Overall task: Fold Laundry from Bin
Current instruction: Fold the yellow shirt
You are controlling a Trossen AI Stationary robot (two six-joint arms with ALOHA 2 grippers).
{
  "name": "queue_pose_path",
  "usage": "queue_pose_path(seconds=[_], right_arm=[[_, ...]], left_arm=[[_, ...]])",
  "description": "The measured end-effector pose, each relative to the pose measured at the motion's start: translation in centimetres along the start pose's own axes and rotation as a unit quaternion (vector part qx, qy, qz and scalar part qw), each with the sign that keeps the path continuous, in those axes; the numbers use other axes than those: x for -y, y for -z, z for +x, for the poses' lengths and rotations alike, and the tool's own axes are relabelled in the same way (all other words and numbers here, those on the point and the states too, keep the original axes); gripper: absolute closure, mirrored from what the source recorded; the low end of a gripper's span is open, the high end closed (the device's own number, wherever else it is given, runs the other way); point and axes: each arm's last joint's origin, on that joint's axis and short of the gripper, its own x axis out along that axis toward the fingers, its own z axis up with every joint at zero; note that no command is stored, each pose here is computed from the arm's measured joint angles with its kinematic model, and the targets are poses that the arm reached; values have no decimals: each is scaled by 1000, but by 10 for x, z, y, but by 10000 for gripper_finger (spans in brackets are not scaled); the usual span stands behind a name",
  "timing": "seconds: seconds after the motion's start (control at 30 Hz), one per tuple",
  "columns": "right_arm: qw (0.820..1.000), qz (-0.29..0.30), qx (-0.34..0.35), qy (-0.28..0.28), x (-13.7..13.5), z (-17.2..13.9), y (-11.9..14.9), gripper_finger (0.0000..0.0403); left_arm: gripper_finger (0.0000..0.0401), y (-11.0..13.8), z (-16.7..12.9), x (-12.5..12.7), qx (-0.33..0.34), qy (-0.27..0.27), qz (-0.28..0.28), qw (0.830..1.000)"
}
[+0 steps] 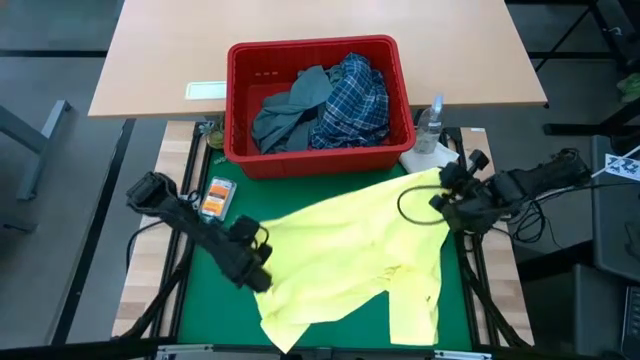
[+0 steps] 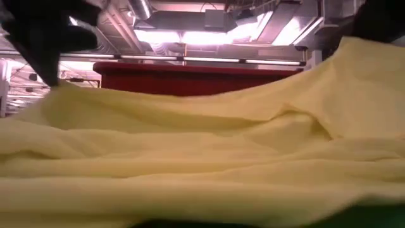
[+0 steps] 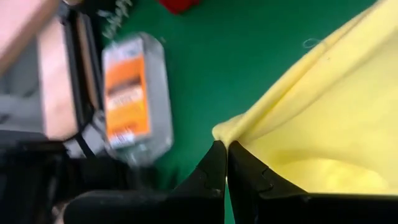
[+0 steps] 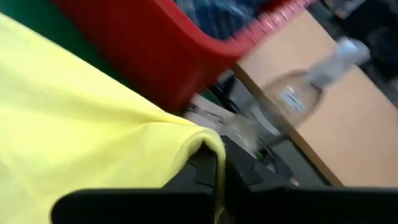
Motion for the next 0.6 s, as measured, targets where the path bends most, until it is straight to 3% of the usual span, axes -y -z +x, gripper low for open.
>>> queue_pose_path(seconds=[0.27, 0.5, 0.6], right_arm=[[997, -26, -59, 48, -2, 23, 16, 397], [991, -62, -104, 50, -4, 34, 26, 397], [989, -73, -119, 41, -5, 35, 28, 397]], left_arm=[[401, -25, 40, 1, -7, -52, 9, 999], [401, -34, 59, 11, -24, -17, 17, 999], [401, -37, 61, 15, -26, 1, 49, 998]])
